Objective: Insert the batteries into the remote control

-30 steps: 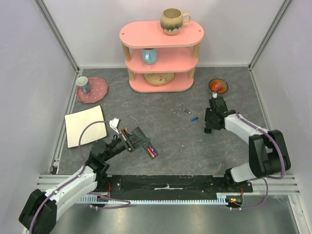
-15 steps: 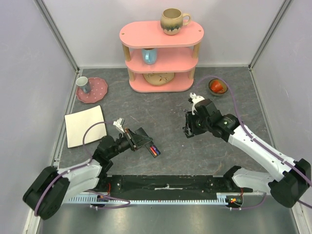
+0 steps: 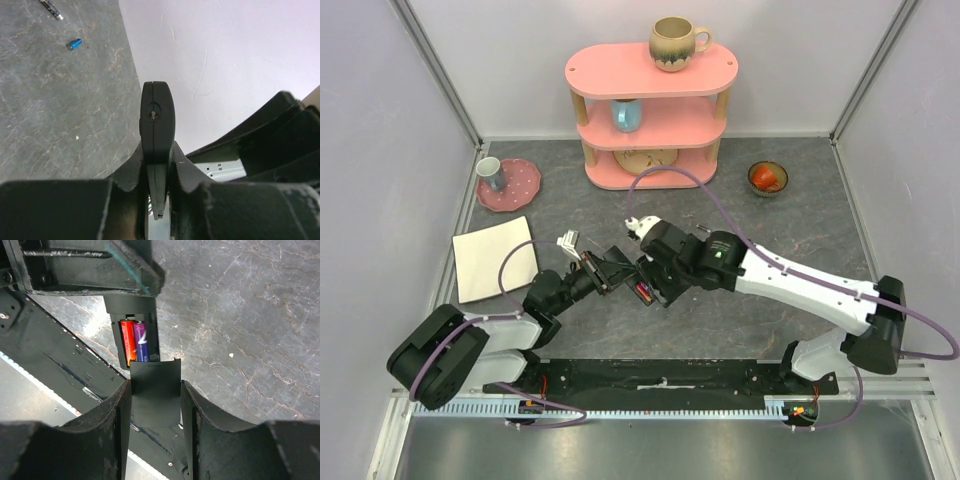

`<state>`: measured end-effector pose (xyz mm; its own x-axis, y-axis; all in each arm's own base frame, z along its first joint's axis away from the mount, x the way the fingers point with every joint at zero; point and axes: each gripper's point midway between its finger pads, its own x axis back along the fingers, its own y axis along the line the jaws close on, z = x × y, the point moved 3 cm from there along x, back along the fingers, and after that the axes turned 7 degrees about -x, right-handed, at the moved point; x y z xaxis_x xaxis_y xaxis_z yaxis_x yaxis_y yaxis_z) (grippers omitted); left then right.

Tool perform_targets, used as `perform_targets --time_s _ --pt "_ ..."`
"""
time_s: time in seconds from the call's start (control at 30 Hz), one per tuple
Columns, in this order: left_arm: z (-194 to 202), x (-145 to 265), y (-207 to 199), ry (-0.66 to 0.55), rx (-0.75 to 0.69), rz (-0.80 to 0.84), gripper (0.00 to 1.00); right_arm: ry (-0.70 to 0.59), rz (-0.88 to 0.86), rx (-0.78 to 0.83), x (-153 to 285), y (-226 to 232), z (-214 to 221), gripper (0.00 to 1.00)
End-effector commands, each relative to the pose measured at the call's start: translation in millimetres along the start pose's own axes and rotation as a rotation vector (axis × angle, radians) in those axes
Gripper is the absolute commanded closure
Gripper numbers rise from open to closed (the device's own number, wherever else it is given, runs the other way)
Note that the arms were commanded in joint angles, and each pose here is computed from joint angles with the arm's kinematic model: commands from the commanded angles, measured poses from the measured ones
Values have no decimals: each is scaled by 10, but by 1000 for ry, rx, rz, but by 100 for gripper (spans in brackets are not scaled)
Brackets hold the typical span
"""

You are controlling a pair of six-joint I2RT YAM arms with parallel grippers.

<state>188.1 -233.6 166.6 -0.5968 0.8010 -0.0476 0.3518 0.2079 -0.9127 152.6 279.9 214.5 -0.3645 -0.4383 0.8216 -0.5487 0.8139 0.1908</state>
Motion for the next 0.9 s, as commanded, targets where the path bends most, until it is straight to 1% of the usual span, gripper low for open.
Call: perform_targets --time_s 0.0,0.13,0.17,0.33,0.57,0.87 --pt "-139 -105 -271 -58 21 113 98 -15 45 17 18 104 -84 100" --pt "-88 -121 -213 -38 98 113 98 -36 41 27 19 184 -172 100" --pt "-96 -113 -261 -41 100 142 98 -24 53 33 -20 178 -162 100" --pt "-41 -127 -268 -13 140 170 98 -17 59 42 -70 201 -188 100" --pt "-58 -125 -350 -25 107 201 98 18 80 46 -142 161 -101 100" --pt "-68 -96 -434 -46 48 231 98 20 55 36 -161 183 -61 100"
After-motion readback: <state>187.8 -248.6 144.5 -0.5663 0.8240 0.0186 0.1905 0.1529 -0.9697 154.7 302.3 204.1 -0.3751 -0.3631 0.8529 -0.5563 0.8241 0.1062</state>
